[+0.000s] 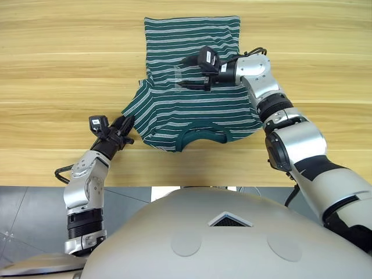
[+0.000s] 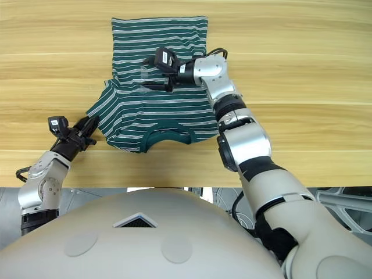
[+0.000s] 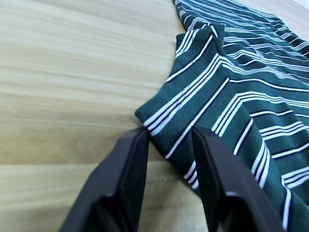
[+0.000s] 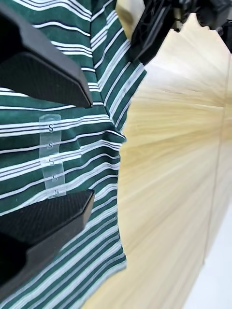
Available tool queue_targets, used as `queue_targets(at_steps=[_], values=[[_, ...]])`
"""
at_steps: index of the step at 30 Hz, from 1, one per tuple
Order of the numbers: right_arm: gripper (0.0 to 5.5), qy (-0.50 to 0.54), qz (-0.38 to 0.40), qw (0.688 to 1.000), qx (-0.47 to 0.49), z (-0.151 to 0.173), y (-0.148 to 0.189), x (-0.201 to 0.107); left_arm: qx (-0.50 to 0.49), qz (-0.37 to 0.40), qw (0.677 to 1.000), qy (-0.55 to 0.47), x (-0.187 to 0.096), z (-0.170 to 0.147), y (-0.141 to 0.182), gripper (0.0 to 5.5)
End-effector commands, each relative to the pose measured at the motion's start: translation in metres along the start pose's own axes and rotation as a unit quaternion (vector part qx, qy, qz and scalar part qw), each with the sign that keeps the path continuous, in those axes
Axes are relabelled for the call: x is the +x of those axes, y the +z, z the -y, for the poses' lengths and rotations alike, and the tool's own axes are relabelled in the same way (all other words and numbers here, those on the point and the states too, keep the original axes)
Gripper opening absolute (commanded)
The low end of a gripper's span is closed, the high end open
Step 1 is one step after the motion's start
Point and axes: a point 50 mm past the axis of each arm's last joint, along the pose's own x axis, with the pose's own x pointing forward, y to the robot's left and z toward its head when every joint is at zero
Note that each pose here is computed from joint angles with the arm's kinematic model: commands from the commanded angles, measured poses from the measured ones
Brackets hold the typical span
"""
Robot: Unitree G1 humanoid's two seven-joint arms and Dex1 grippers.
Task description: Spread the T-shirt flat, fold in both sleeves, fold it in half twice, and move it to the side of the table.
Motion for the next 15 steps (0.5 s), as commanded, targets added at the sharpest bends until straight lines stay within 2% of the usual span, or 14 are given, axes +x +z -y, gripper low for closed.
queue_targets(at_steps=[1,4,7,12,15], values=[[3.15,0.000,0.020,1.000,-0.016,-0.001,0.002,-0.015,-0.012,-0.040,0.999,0.019,0.001,-0.006,-0.015,1.49],[3.15,0.001,0.016,1.000,-0.021,-0.007,-0.004,-0.027,-0.028,-0.039,0.999,0.003,0.003,0.000,-0.017,1.49],[3.15,-0.003,-0.061,0.998,0.006,-0.021,-0.036,-0.057,-0.030,-0.042,0.999,-0.010,0.005,0.006,-0.019,1.49],[3.15,-0.048,-0.111,0.990,0.070,-0.027,-0.063,-0.111,-0.038,-0.039,0.998,-0.020,0.006,0.012,-0.018,1.49],[3.15,-0.045,-0.152,0.981,0.108,-0.041,-0.084,-0.130,-0.045,-0.038,0.998,-0.023,0.008,0.013,-0.018,1.49]])
